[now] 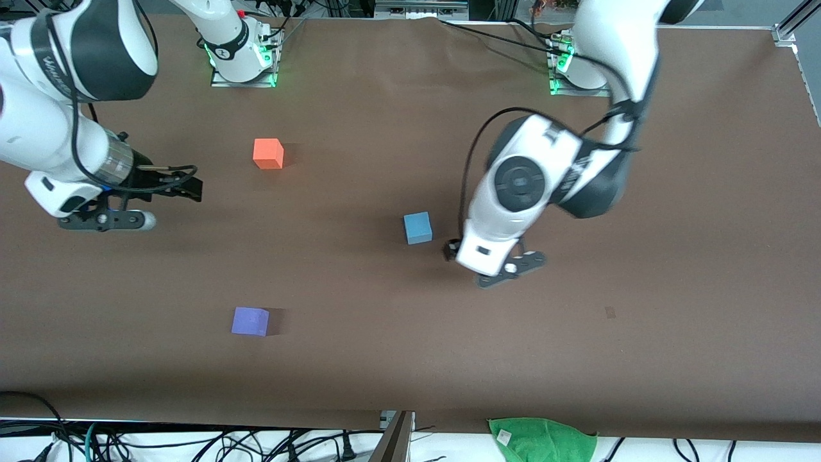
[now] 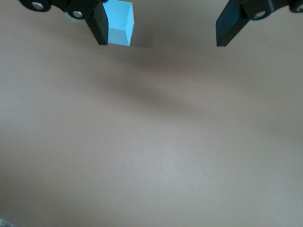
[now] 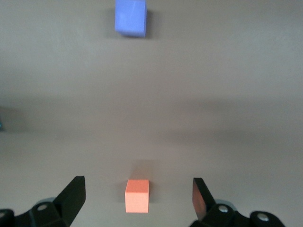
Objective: Place blue block between orange and purple blocks
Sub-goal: 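Release the blue cube while the right gripper reaches toward it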
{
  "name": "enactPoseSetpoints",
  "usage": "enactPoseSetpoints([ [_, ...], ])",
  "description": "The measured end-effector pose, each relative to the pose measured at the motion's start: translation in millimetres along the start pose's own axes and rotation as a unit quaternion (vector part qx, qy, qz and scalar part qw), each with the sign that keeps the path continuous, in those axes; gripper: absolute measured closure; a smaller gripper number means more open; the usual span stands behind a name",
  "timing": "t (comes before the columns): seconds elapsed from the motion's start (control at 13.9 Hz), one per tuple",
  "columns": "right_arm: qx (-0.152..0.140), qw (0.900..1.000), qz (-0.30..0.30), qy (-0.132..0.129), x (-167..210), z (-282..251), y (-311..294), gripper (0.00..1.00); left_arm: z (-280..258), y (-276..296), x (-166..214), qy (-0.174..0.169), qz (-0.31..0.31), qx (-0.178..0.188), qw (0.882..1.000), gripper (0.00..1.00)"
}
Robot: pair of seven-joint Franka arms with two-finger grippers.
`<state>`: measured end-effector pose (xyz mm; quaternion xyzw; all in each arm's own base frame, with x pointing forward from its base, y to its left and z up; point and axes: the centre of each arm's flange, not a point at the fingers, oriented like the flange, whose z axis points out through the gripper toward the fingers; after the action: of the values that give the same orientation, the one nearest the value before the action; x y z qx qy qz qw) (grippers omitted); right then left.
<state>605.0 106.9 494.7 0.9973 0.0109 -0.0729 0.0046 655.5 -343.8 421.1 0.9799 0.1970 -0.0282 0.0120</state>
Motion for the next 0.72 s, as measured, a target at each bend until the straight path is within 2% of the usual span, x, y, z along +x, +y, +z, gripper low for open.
enactPoseSetpoints([
  [0.22,0.001,1.000,-0.006,-0.023,16,35,-7,0.00,-53,-77,48,-0.011,0.035,0.010,0.999,0.00],
  [0.36,0.032,0.999,-0.011,-0.023,19,40,-25,0.00,-85,-137,77,-0.019,0.045,0.013,0.999,0.00],
  [0.5,0.062,0.998,-0.026,-0.011,23,49,-61,0.00,-119,-192,92,-0.023,0.079,0.011,0.997,0.00],
  [0.72,0.076,0.997,-0.022,0.027,27,97,-171,0.00,-159,-263,93,-0.021,0.123,0.007,0.992,0.00],
])
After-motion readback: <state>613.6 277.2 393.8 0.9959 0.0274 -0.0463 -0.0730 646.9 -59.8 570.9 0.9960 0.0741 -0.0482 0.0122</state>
